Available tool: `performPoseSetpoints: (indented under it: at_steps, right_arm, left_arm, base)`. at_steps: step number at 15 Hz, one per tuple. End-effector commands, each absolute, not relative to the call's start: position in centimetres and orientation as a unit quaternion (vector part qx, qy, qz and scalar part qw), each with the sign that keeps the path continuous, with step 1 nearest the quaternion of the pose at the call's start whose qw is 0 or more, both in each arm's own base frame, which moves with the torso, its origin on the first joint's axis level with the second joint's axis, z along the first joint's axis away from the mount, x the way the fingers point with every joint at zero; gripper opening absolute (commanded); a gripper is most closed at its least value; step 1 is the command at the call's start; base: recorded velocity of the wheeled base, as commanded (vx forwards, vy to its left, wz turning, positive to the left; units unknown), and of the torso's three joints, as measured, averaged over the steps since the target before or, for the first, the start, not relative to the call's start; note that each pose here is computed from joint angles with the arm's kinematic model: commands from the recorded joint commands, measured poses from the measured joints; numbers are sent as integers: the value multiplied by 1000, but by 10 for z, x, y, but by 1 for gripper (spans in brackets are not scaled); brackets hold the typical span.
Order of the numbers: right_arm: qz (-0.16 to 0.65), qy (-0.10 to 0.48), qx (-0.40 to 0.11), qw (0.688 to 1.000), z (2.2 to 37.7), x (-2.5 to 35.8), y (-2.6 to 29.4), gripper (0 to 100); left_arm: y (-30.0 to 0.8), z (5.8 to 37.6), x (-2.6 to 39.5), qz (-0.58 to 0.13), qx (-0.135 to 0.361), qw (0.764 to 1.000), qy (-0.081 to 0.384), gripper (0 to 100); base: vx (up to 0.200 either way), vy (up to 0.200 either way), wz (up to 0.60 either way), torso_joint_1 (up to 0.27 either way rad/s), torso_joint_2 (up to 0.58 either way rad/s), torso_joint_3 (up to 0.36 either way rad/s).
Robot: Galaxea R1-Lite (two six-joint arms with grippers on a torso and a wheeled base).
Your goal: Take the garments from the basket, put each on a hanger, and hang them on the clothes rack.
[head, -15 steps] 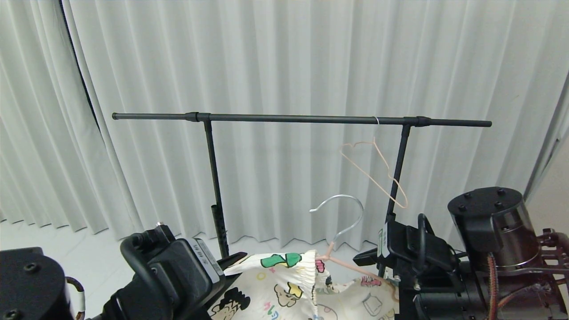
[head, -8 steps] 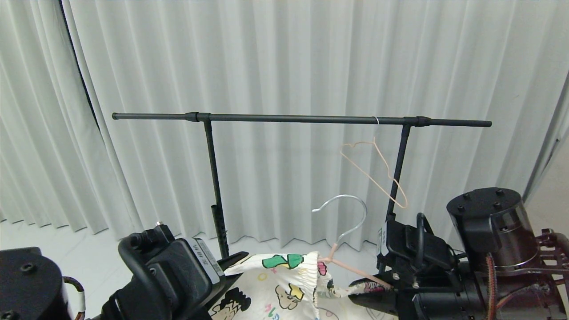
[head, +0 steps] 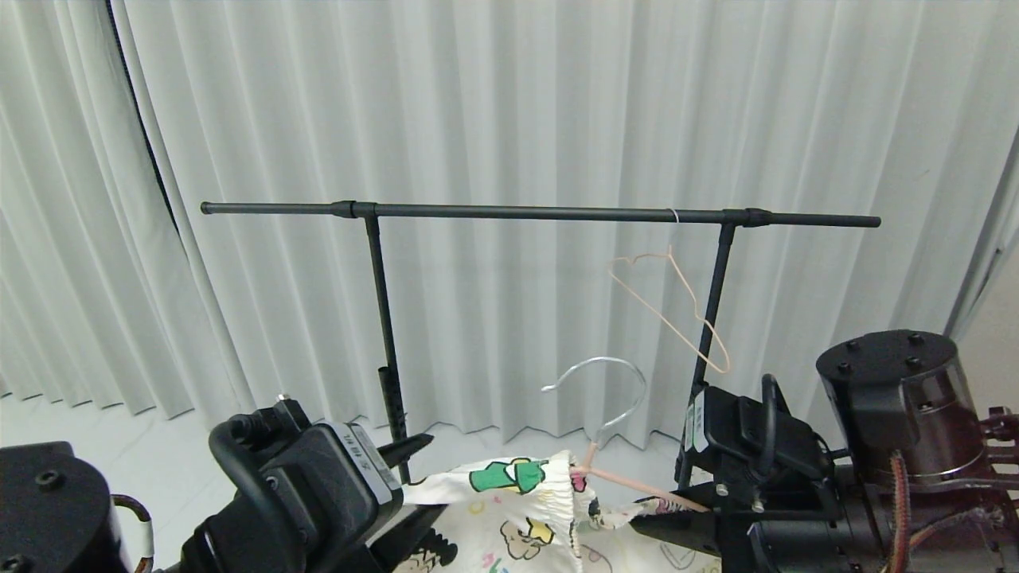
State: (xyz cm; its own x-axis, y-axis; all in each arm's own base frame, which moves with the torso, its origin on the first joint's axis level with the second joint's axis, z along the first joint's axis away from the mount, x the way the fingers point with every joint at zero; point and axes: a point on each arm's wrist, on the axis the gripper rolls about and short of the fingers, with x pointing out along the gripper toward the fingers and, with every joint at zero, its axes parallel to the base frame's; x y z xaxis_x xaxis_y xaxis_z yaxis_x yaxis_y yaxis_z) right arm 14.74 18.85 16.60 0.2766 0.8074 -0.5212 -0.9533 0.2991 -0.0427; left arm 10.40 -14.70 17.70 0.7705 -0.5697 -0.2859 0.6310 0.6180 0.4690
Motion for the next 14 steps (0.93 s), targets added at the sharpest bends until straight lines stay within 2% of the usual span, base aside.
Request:
performPoseSetpoints:
  at_steps: [1,9,10,12,13,14]
  right_arm:
    - [554,203,-175,789,169,148,186,0]
    - [473,206,-159,842,176,175,165,0]
    - [467,203,-146,848,180,178,166,0]
    - [461,197,-99,859,194,182,172,0]
    - [460,193,-91,862,196,182,174,0]
    - [458,190,-90,864,196,182,175,0]
  left_arm:
    - [-147,177,104,-334,282,898,56,100]
    - [-146,176,104,-331,278,900,55,100]
    - [-144,172,106,-325,264,905,68,100]
    - [-148,174,107,-319,173,927,99,100]
    - [-155,176,112,-313,127,934,115,100]
    - [-160,179,115,-310,105,937,119,100]
  base:
    - [0,0,0,0,0,0]
    - [0,0,0,0,0,0]
    - [0,0,0,0,0,0]
    - [0,0,0,0,0,0]
    - [0,0,0,0,0,0]
    - [0,0,0,0,0,0]
